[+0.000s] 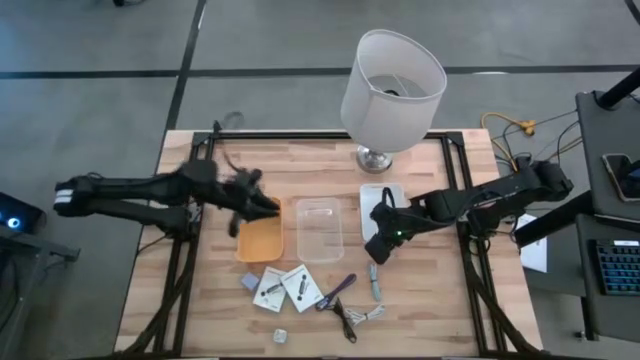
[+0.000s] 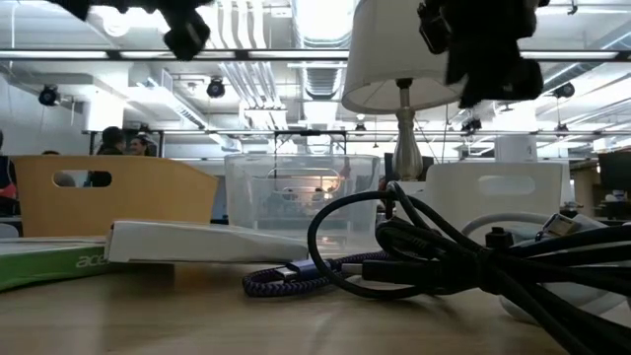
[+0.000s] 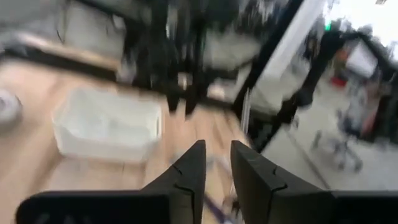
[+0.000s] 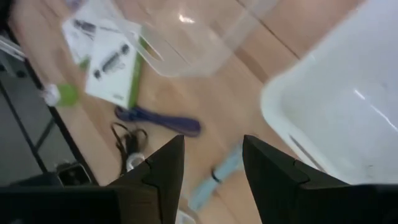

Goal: Pick and place items into bin
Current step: Put the right card reader box into the white bin

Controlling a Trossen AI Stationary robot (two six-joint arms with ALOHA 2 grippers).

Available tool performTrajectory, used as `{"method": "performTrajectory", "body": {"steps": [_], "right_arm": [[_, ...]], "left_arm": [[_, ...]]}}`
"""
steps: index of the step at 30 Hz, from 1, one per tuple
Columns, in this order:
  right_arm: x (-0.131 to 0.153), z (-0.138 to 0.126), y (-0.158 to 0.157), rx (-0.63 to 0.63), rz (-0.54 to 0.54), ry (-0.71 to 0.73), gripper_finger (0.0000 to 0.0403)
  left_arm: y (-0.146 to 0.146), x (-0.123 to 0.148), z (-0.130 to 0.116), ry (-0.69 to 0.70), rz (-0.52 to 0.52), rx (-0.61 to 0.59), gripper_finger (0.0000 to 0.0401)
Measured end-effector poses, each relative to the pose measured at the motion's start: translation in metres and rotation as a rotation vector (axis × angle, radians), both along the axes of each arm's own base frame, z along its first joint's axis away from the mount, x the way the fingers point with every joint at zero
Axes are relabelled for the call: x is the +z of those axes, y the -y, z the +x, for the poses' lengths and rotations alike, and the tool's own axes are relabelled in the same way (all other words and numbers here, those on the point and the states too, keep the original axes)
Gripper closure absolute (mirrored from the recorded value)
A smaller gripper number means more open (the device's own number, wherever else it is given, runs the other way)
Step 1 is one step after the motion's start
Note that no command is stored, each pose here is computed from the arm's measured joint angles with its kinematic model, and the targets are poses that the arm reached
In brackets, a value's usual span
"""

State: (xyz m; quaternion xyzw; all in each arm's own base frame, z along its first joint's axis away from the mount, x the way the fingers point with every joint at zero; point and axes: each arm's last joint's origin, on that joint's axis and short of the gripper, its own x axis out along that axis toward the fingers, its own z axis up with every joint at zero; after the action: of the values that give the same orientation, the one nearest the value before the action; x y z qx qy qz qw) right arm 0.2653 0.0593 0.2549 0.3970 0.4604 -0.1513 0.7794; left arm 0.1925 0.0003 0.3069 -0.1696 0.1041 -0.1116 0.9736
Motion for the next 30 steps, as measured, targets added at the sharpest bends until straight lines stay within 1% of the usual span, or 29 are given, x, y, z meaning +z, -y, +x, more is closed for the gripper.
{"method": "performTrajectory", "body": {"steps": [2,3,5,7,9,11,14,16,18,20,23,24,26,28,30], "right_arm": [[-0.001,0.001,-0.003,0.0,-0.012,0.016,0.025],[-0.002,0.002,-0.004,0.009,-0.015,0.016,0.0249],[-0.005,0.003,-0.009,0.033,-0.023,0.009,0.0241],[-0.01,0.004,-0.015,0.054,-0.028,-0.01,0.0229],[-0.014,0.006,-0.022,0.076,-0.036,-0.029,0.0214],[-0.017,0.009,-0.029,0.093,-0.048,-0.036,0.0198],[-0.021,0.016,-0.035,0.109,-0.061,-0.049,0.0179],[-0.025,0.02,-0.036,0.114,-0.067,-0.067,0.0172],[-0.028,0.025,-0.037,0.098,-0.059,-0.073,0.0169],[-0.03,0.029,-0.037,0.069,-0.046,-0.088,0.0168],[-0.035,0.035,-0.039,0.04,-0.033,-0.099,0.0168],[-0.036,0.038,-0.04,0.043,-0.034,-0.098,0.0168],[-0.038,0.044,-0.045,0.083,-0.048,-0.078,0.0168],[-0.041,0.05,-0.051,0.135,-0.072,-0.078,0.0171],[-0.043,0.056,-0.058,0.172,-0.083,-0.069,0.0177]], "left_arm": [[0.005,-0.001,0.01,-0.056,-0.014,-0.031,0.0358],[0.007,0.001,0.013,-0.089,-0.039,-0.035,0.0361],[0.012,-0.004,0.017,-0.236,-0.07,-0.044,0.0362],[0.019,-0.012,0.021,-0.395,-0.054,-0.041,0.0352],[0.027,-0.02,0.024,-0.514,-0.03,-0.041,0.0334],[0.034,-0.018,0.027,-0.554,-0.05,-0.049,0.0309],[0.046,-0.022,0.032,-0.604,-0.119,-0.051,0.027],[0.054,-0.025,0.037,-0.622,-0.2,-0.037,0.0252],[0.064,-0.026,0.04,-0.645,-0.295,-0.001,0.0246],[0.077,-0.027,0.041,-0.66,-0.378,0.047,0.025],[0.099,-0.031,0.039,-0.684,-0.443,0.134,0.0269],[0.106,-0.032,0.037,-0.68,-0.444,0.143,0.0277],[0.122,-0.034,0.034,-0.667,-0.41,0.134,0.0295],[0.139,-0.038,0.031,-0.651,-0.339,0.105,0.0316],[0.153,-0.046,0.028,-0.671,-0.283,0.093,0.0341]]}}
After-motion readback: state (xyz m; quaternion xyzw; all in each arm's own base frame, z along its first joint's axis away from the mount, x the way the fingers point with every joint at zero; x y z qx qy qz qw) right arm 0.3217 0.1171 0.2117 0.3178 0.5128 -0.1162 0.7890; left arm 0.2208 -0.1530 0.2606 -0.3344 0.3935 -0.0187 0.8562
